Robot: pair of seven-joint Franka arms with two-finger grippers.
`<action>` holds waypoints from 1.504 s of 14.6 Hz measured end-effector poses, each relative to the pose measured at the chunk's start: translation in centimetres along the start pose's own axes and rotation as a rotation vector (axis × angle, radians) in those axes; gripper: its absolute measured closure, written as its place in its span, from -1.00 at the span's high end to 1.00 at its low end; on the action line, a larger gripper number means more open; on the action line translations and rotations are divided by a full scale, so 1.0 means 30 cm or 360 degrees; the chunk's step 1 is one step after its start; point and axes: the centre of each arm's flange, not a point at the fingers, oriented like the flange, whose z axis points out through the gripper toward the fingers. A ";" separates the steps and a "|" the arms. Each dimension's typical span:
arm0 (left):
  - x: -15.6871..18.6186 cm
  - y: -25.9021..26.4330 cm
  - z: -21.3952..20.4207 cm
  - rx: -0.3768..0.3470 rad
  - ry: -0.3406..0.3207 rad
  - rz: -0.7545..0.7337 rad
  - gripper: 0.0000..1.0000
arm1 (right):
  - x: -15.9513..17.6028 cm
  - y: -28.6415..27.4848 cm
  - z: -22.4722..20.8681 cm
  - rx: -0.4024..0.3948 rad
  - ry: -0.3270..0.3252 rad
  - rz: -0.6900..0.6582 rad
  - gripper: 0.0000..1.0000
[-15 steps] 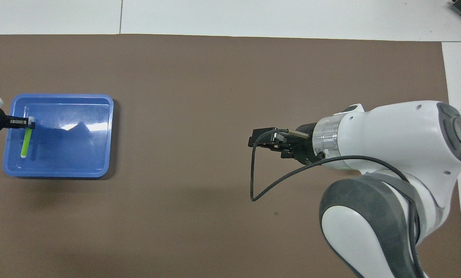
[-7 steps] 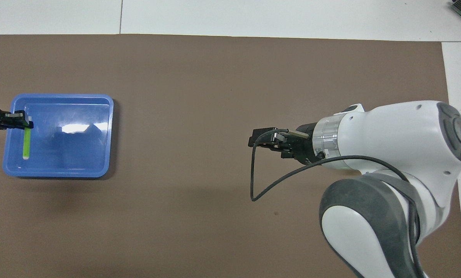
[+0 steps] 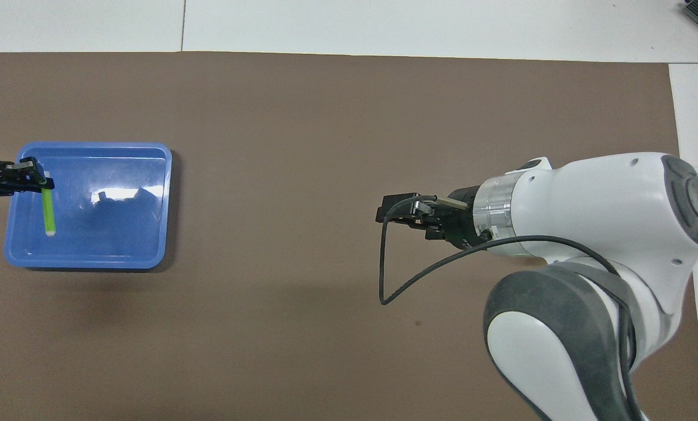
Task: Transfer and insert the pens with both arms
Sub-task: 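Lift the green pen with the left gripper toward the right gripper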
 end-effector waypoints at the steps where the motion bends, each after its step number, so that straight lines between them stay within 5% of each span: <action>1: -0.005 0.013 -0.011 -0.0027 0.0003 -0.0092 -0.65 | 0.000 -0.001 0.000 0.0013 -0.0005 0.0009 1.00; 10: -0.121 0.297 -0.056 -0.0139 0.0045 -0.0617 -0.65 | 0.010 -0.006 -0.011 0.0086 0.0008 0.0055 1.00; 22: -0.524 0.804 0.061 -0.0320 0.0106 -0.1112 -0.65 | 0.010 -0.055 -0.003 0.0215 0.0089 0.0149 1.00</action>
